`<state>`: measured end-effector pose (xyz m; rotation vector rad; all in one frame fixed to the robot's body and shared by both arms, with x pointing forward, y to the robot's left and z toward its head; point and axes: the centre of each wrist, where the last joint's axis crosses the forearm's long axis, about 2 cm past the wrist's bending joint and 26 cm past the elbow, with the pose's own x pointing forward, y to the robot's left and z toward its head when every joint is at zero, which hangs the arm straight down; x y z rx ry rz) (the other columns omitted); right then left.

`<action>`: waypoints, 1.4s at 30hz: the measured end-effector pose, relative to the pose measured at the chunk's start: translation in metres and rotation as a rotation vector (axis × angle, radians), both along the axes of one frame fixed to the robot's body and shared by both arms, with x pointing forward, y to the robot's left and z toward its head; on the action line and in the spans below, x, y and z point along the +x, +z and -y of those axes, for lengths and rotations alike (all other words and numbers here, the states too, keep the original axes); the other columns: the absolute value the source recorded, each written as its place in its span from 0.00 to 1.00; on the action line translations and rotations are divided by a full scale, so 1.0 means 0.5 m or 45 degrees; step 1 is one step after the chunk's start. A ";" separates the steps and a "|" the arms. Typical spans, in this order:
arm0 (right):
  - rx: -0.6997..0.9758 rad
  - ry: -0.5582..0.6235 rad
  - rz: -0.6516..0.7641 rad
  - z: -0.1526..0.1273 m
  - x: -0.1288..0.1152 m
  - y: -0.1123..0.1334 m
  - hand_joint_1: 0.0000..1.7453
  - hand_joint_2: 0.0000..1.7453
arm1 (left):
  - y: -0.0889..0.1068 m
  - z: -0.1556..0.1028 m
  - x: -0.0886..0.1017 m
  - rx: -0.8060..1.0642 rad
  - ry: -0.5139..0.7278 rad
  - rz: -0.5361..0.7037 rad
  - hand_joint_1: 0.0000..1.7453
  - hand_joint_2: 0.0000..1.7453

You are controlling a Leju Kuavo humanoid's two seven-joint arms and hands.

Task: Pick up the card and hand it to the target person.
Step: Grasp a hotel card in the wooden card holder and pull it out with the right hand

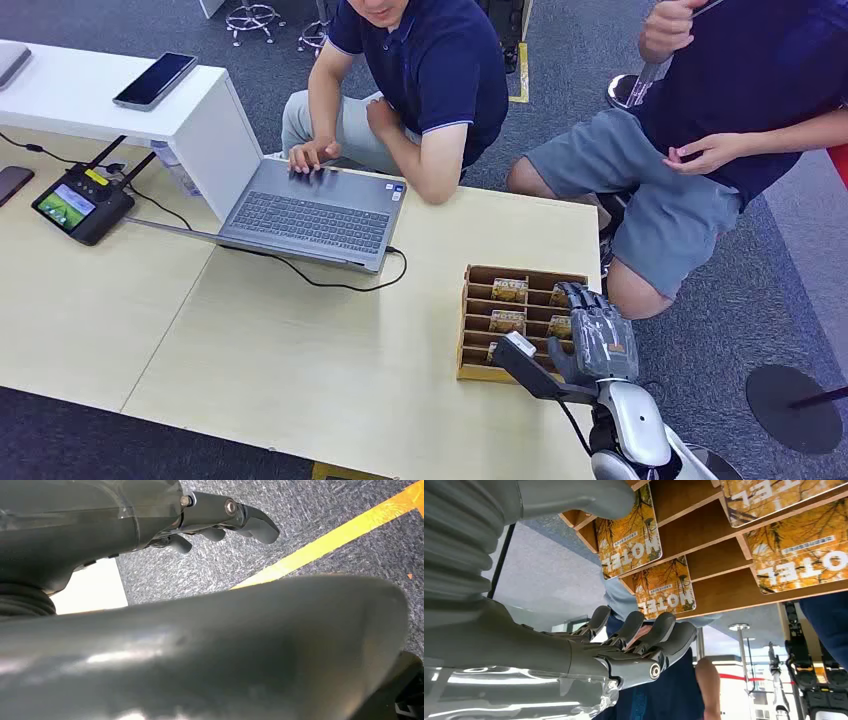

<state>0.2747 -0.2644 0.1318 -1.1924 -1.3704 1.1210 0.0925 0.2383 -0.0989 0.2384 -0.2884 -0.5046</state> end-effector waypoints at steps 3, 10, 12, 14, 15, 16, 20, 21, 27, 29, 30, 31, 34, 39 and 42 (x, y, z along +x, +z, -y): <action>0.000 0.000 0.000 0.000 0.000 0.000 0.64 1.00 | 0.000 0.000 0.000 0.000 0.000 0.000 0.00 0.00; -0.002 0.000 -0.001 0.000 0.000 0.000 0.63 1.00 | 0.000 0.000 0.000 0.000 0.000 0.000 0.00 0.00; -0.002 0.000 -0.002 0.000 0.000 -0.001 0.63 1.00 | 0.000 0.000 0.000 0.000 0.000 0.000 0.00 0.00; -0.003 0.000 -0.002 0.000 0.000 -0.001 0.63 1.00 | 0.000 0.000 0.000 0.000 0.000 0.000 0.00 0.00; -0.003 0.000 -0.002 0.000 0.000 -0.001 0.63 1.00 | 0.000 0.000 0.000 0.000 0.000 0.000 0.00 0.00; -0.003 0.000 -0.002 0.000 0.000 -0.001 0.63 1.00 | 0.000 0.000 0.000 0.000 0.000 0.000 0.00 0.00; -0.004 0.000 -0.003 0.000 0.000 -0.001 0.63 1.00 | 0.000 0.000 0.000 0.000 0.000 0.000 0.00 0.00; -0.004 0.000 -0.003 0.000 0.000 -0.001 0.63 1.00 | 0.000 0.000 0.000 0.000 0.000 0.000 0.00 0.00; -0.005 0.000 -0.004 0.000 0.000 -0.001 0.63 1.00 | 0.000 0.000 0.000 0.000 0.000 0.000 0.00 0.00; -0.006 0.000 -0.004 0.000 0.000 -0.001 0.63 1.00 | 0.000 0.000 0.000 0.000 0.000 0.000 0.00 0.00; -0.006 0.000 -0.004 0.000 0.000 -0.001 0.63 1.00 | 0.000 0.000 0.000 0.000 0.000 0.000 0.00 0.00; -0.006 0.000 -0.004 0.000 0.000 -0.001 0.63 1.00 | 0.000 0.000 0.000 0.000 0.000 0.000 0.00 0.00; -0.006 0.000 -0.005 0.000 0.000 -0.001 0.63 1.00 | 0.000 0.000 0.000 0.000 0.000 0.000 0.00 0.00; -0.007 0.000 -0.005 0.000 0.000 -0.002 0.63 1.00 | 0.000 0.000 0.000 -0.001 0.000 0.000 0.00 0.00; -0.008 -0.001 -0.006 0.000 0.000 -0.002 0.63 1.00 | 0.000 0.000 0.000 -0.001 0.000 0.000 0.00 0.00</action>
